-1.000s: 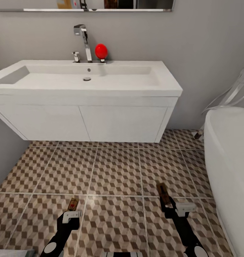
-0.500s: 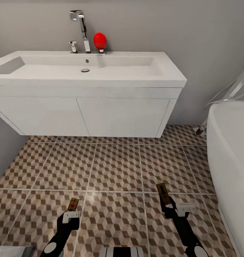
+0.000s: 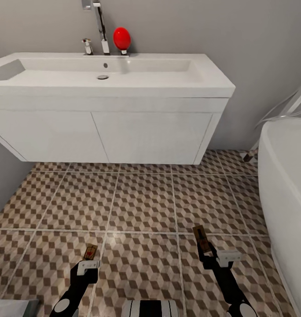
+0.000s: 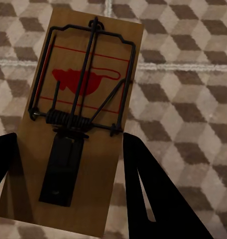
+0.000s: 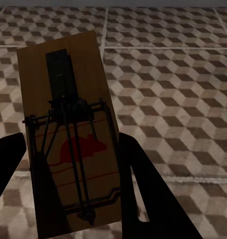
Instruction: Take the four mousetraps from the cabinet in the bathroom and place them on the bathroom floor. Make sure all four end up on the same floor surface, and ensure that at least two of them are either under or directly next to the same bathroom sink.
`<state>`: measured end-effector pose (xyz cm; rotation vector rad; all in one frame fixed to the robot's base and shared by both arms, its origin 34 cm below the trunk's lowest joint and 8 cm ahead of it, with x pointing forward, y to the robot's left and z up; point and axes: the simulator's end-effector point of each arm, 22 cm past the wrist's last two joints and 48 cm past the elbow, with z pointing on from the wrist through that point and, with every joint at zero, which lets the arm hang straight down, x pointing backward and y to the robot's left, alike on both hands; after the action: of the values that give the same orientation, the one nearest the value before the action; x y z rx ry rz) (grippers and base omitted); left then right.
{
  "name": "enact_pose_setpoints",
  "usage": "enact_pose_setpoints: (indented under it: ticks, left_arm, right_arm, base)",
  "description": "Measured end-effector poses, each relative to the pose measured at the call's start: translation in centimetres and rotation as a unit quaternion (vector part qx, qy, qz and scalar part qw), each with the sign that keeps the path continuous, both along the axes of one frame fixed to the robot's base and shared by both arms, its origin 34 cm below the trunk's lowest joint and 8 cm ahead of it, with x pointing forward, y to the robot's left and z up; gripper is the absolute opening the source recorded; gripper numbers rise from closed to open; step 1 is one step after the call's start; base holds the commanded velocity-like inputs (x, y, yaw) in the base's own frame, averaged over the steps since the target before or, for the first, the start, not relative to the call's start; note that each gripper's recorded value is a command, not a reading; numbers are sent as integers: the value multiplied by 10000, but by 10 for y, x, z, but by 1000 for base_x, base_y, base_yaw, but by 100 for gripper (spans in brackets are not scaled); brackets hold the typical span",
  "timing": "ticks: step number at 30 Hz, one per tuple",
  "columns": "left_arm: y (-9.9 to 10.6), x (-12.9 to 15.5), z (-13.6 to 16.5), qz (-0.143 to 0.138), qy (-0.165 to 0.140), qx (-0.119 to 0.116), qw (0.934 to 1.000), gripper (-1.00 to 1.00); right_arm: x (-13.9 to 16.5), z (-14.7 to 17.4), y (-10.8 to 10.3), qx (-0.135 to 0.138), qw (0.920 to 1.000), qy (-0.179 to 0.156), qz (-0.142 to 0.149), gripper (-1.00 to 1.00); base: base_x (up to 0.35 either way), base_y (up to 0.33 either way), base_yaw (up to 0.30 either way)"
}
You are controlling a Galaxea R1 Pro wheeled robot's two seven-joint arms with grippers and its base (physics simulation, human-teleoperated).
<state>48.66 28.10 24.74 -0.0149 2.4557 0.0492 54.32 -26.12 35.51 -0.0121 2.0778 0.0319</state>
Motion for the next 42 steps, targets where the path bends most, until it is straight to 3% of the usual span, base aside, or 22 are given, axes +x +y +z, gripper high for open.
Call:
enact_pose_setpoints:
  ticks: [16, 42]
  left_arm:
    - [0, 0, 0, 0, 1, 0, 10000, -100]
    - [0, -15, -58, 1, 7, 1, 10000, -100]
  right_arm:
    - [0, 0, 0, -4, 10000, 2, 6, -100]
    - [-15, -58, 1, 4, 10000, -2, 5, -100]
  base:
    - [0, 0, 0]
    - [0, 0, 0]
